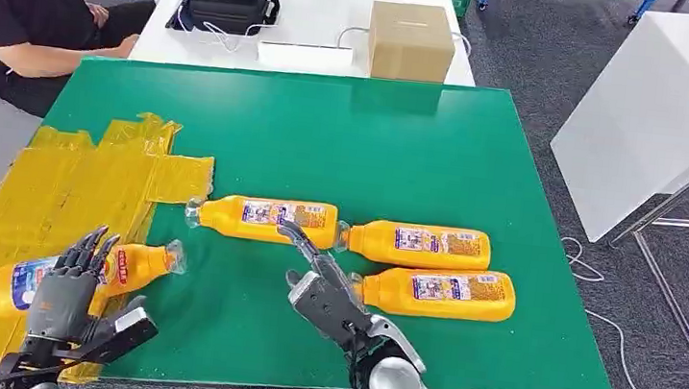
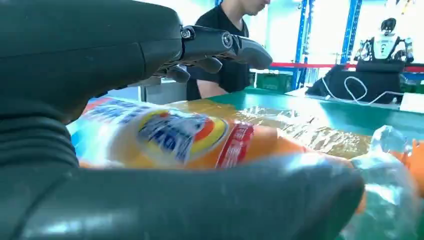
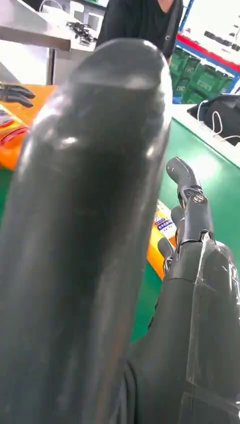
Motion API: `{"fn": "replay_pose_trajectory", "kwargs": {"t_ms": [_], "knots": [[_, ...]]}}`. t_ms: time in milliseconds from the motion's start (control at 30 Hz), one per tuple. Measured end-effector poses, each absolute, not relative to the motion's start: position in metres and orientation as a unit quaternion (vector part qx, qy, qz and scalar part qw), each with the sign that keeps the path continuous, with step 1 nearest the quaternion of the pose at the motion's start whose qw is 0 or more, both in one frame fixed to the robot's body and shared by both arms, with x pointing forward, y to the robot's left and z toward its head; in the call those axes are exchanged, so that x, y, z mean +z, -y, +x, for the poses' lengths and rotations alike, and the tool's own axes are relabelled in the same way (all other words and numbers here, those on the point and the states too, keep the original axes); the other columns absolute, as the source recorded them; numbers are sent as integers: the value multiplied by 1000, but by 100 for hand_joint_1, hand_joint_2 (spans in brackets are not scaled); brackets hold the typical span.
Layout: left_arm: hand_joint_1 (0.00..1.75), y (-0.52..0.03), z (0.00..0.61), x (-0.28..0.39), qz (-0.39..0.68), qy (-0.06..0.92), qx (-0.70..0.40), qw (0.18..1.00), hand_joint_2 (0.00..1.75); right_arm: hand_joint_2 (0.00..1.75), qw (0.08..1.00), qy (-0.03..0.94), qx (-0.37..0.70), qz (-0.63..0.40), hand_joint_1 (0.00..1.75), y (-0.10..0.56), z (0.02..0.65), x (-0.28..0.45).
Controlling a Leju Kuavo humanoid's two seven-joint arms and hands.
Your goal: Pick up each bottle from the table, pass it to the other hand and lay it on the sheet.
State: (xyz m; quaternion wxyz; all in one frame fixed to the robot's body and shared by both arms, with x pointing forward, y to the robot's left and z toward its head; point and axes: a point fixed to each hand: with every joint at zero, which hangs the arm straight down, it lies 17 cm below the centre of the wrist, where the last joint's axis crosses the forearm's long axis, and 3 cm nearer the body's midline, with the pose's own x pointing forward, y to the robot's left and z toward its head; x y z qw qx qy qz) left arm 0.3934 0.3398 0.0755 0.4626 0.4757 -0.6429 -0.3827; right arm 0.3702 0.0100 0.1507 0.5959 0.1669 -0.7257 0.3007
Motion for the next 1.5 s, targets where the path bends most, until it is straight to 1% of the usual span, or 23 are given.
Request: {"fn": "replay_pose_trajectory", "kwargs": {"t_ms": [67,200,267,300,400,533,600,700,800,900,1100,1267,1400,1500], "knots": [[0,-340,391,93,468,678,-335,457,0,0,594,729,303,155,0,-7,372,150],[0,-349,383,148,414,772,-133,464,0,0,591,735,309,119,0,4,371,143],[0,-356,379,164,382,795,-49,469,0,0,591,736,310,110,0,9,368,139],[0,-358,377,173,361,807,-4,468,0,175,591,737,311,105,0,12,366,138],[0,-366,373,183,287,822,117,478,0,175,593,736,315,88,0,20,364,133],[0,-363,370,190,227,828,189,477,0,175,592,736,322,69,0,30,362,129],[0,-360,367,187,153,824,251,485,0,175,587,735,336,34,0,41,362,123],[0,-352,354,187,81,816,304,485,0,175,580,728,363,-44,0,74,362,111],[0,-335,344,195,46,814,315,486,0,175,578,704,394,-121,0,113,364,99],[0,-327,338,201,31,815,320,482,0,175,576,690,405,-166,0,144,367,95],[0,-322,335,209,15,818,322,476,0,175,576,661,430,-217,0,177,369,87],[0,-321,334,213,9,818,324,475,0,175,584,612,459,-272,0,228,377,75],[0,-322,333,216,6,819,328,471,0,175,591,578,476,-299,0,266,378,69],[0,-321,333,216,0,820,326,471,0,175,601,558,487,-301,0,286,379,64]]}}
